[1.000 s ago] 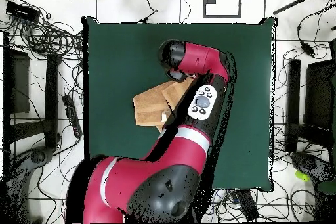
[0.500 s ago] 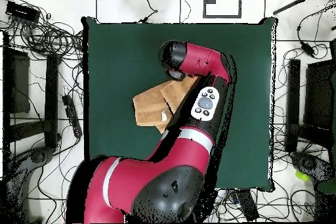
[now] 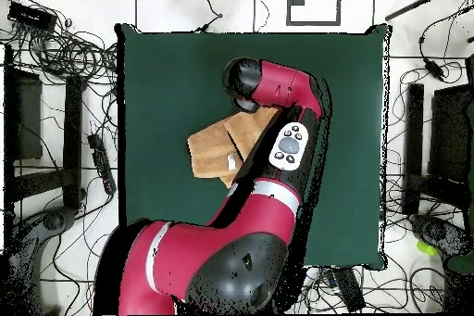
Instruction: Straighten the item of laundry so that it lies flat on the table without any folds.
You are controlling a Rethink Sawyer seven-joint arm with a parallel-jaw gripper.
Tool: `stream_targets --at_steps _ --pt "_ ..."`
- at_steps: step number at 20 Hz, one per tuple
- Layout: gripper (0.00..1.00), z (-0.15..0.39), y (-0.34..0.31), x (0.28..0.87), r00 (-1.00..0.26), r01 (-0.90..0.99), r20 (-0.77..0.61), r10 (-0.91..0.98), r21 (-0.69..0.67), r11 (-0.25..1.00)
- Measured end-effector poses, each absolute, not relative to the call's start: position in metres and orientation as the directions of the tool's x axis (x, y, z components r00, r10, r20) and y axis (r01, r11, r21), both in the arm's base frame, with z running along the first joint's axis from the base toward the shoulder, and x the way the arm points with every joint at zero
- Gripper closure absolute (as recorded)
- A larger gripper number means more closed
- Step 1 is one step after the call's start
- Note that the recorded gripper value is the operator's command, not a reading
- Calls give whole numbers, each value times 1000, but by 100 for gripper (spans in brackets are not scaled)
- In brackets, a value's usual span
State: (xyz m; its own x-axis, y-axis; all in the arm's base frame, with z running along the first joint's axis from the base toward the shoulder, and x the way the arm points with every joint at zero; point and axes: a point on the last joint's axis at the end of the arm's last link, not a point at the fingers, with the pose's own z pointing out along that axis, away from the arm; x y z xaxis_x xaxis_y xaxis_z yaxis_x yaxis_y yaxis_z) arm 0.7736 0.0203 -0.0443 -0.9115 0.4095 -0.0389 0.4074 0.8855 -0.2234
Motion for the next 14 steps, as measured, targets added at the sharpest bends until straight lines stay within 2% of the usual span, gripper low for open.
stream_targets --at_steps 3,14 --pt "100 -45 22 776 -907 418 -44 419 -206 885" --pt "100 -48 29 794 -818 561 -147 556 3 827"
